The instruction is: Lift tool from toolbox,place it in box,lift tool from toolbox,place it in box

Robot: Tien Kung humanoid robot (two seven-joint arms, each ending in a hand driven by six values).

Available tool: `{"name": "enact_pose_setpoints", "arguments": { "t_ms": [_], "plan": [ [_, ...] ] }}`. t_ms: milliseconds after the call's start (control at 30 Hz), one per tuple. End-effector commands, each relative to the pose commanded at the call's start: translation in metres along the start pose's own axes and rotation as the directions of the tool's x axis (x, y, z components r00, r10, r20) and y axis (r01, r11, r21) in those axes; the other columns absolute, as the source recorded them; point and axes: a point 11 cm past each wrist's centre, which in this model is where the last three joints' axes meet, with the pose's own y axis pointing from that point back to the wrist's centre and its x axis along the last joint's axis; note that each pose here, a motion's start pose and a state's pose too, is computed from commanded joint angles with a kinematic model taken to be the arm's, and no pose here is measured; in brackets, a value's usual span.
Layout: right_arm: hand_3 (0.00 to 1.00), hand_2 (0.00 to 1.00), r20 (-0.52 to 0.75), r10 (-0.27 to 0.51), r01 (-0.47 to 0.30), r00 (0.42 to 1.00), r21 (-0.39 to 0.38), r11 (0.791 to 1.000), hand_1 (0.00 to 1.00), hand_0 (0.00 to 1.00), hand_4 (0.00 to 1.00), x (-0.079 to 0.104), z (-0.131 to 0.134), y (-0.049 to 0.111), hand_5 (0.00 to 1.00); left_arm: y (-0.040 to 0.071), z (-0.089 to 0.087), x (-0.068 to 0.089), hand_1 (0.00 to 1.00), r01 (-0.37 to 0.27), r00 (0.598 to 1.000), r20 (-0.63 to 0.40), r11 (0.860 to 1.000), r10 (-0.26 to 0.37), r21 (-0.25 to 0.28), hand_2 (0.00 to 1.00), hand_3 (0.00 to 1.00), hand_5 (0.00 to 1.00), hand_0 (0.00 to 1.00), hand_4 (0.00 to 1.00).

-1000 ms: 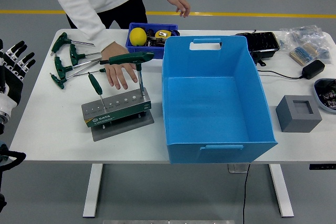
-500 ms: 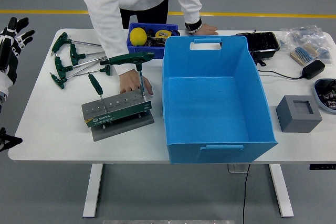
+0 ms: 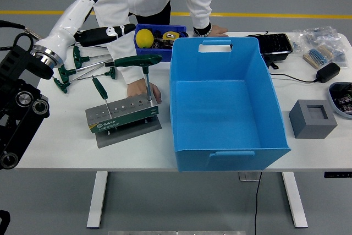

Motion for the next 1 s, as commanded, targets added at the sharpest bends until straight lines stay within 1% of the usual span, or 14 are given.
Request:
{"name": "enact_pose_setpoints", "arguments": {
  "t_ms": [67, 100, 200, 267, 400, 433, 533, 600, 633, 733, 800, 833, 1000],
  "plan": [
    [0.617, 0.819, 0.001, 0.0, 0.0, 1.0, 0.0, 1.0, 0.767, 0.793, 0.832, 0.0, 0.0, 0.0, 0.745, -0.007, 0.002, -0.011, 0.998, 0.034, 0.995, 0.089, 0.999, -0.035, 0.013, 0.998, 0.939, 0.55, 0.998, 0.998],
    [0.617, 0.819, -0.001, 0.001, -0.001, 1.0, 0.001, 1.0, 0.767, 0.793, 0.832, 0.0, -0.001, 0.0, 0.745, -0.009, 0.001, -0.016, 0.998, 0.05, 0.992, 0.115, 0.998, -0.052, 0.026, 0.998, 0.939, 0.55, 0.998, 0.998],
    [0.617, 0.819, -0.004, 0.002, -0.002, 1.0, 0.001, 1.0, 0.767, 0.793, 0.832, 0.0, -0.001, 0.0, 0.745, -0.015, 0.001, -0.025, 0.998, 0.076, 0.989, 0.123, 0.995, -0.082, 0.058, 0.998, 0.939, 0.55, 0.998, 0.998],
    [0.614, 0.817, -0.006, 0.002, -0.002, 1.0, 0.0, 1.0, 0.767, 0.792, 0.832, 0.0, -0.001, 0.0, 0.744, -0.018, 0.001, -0.03, 0.987, 0.097, 0.985, 0.138, 0.992, -0.107, 0.079, 0.998, 0.952, 0.534, 0.979, 0.998],
    [0.614, 0.817, -0.011, 0.005, -0.005, 1.0, 0.0, 1.0, 0.767, 0.792, 0.832, 0.001, 0.0, 0.0, 0.744, -0.02, 0.001, -0.042, 0.987, 0.146, 0.974, 0.158, 0.982, -0.164, 0.119, 0.998, 0.952, 0.534, 0.979, 0.998],
    [0.612, 0.814, -0.013, 0.006, -0.006, 1.0, 0.0, 1.0, 0.764, 0.79, 0.832, 0.001, 0.0, 0.0, 0.743, -0.02, 0.001, -0.045, 0.917, 0.159, 0.972, 0.151, 0.979, -0.177, 0.127, 0.951, 0.911, 0.553, 0.888, 0.998],
    [0.612, 0.814, -0.013, 0.007, -0.007, 1.0, 0.0, 1.0, 0.764, 0.79, 0.832, 0.002, 0.0, 0.0, 0.743, -0.017, 0.003, -0.052, 0.917, 0.187, 0.973, 0.114, 0.974, -0.202, 0.131, 0.951, 0.911, 0.553, 0.888, 0.998],
    [0.612, 0.814, -0.012, 0.009, -0.009, 1.0, 0.0, 1.0, 0.764, 0.79, 0.832, 0.002, 0.0, 0.0, 0.743, -0.016, 0.006, -0.055, 0.917, 0.199, 0.97, 0.115, 0.972, -0.213, 0.123, 0.951, 0.911, 0.553, 0.888, 0.998],
    [0.611, 0.812, -0.013, 0.01, -0.01, 1.0, 0.001, 1.0, 0.761, 0.79, 0.832, 0.002, 0.0, 0.0, 0.742, -0.016, 0.007, -0.057, 0.884, 0.208, 0.968, 0.117, 0.971, -0.222, 0.121, 0.915, 0.879, 0.577, 0.854, 0.998],
    [0.611, 0.812, -0.015, 0.011, -0.011, 1.0, 0.003, 1.0, 0.761, 0.79, 0.832, 0.003, -0.001, 0.0, 0.742, -0.016, 0.007, -0.064, 0.884, 0.233, 0.961, 0.124, 0.964, -0.249, 0.129, 0.915, 0.879, 0.577, 0.854, 0.998],
    [0.611, 0.812, -0.014, 0.011, -0.011, 1.0, 0.004, 1.0, 0.761, 0.79, 0.832, 0.003, -0.001, 0.0, 0.742, -0.017, 0.007, -0.067, 0.884, 0.242, 0.957, 0.128, 0.961, -0.259, 0.134, 0.915, 0.879, 0.577, 0.854, 0.998],
    [0.611, 0.811, -0.014, 0.012, -0.012, 1.0, 0.004, 1.0, 0.76, 0.786, 0.831, 0.003, -0.001, 0.0, 0.741, -0.017, 0.007, -0.068, 0.811, 0.246, 0.956, 0.133, 0.96, -0.263, 0.135, 0.859, 0.825, 0.587, 0.773, 0.998],
    [0.611, 0.811, -0.015, 0.013, -0.013, 1.0, 0.008, 1.0, 0.76, 0.786, 0.831, 0.003, -0.002, 0.0, 0.741, -0.021, 0.009, -0.072, 0.811, 0.246, 0.947, 0.178, 0.96, -0.267, 0.134, 0.859, 0.825, 0.587, 0.773, 0.998]
  ]
}}
